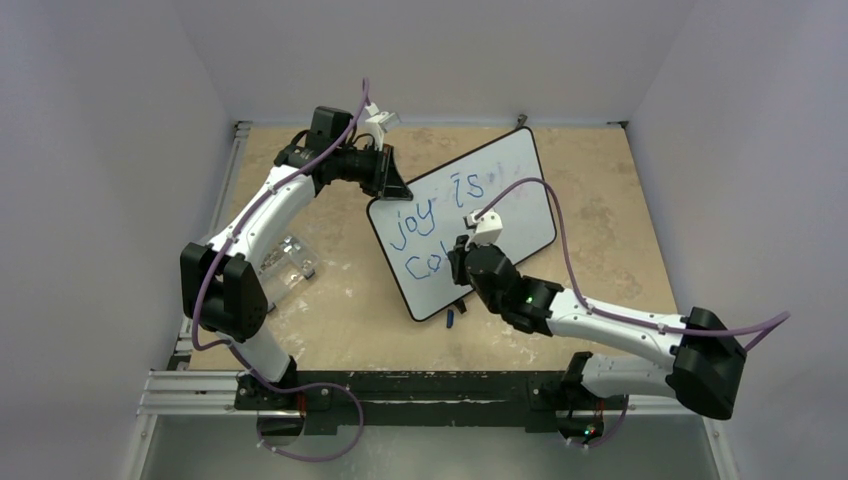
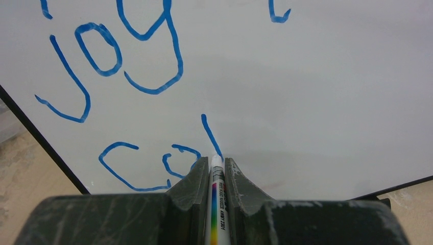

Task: Write a sentence on the whiteboard

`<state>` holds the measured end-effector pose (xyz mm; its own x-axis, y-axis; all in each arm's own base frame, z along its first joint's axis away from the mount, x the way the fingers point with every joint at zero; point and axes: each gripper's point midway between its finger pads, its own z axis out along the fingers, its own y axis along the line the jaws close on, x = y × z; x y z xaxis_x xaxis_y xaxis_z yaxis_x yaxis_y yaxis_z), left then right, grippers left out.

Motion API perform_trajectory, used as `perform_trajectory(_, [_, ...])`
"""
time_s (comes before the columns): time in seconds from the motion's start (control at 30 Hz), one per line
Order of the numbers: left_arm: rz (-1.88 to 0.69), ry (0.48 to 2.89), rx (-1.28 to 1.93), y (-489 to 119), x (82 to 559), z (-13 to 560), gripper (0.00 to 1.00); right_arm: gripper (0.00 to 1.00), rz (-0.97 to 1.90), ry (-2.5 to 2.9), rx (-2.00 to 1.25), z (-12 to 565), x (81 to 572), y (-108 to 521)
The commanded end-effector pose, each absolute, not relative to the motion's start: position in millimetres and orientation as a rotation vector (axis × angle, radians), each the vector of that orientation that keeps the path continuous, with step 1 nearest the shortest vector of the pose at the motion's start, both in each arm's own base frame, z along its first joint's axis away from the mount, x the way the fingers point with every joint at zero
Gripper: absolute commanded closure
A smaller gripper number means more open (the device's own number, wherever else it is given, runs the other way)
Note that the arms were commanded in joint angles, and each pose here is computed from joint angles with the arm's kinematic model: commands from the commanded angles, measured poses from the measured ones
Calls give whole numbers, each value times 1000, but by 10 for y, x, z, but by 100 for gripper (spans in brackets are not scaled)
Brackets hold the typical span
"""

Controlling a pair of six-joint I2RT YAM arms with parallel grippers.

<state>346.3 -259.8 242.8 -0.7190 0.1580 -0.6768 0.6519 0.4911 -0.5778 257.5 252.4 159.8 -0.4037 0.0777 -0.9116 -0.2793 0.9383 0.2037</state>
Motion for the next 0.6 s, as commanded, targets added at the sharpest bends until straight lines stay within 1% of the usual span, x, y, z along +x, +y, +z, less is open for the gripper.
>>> perform_trajectory(0.0, [-1076,2100,691,-2545,3522,2653,100,100,394,1898,-133,1848,2714,2638])
perform_trajectory(0.2, [-1075,2100,692,-2541,3523,2652,100,100,367,1892,-130,1893,2795,2671])
perform_trajectory(0.57, [-1075,2100,692,-2543,3523,2654,100,100,301,1884,-71,1966,2938,2502])
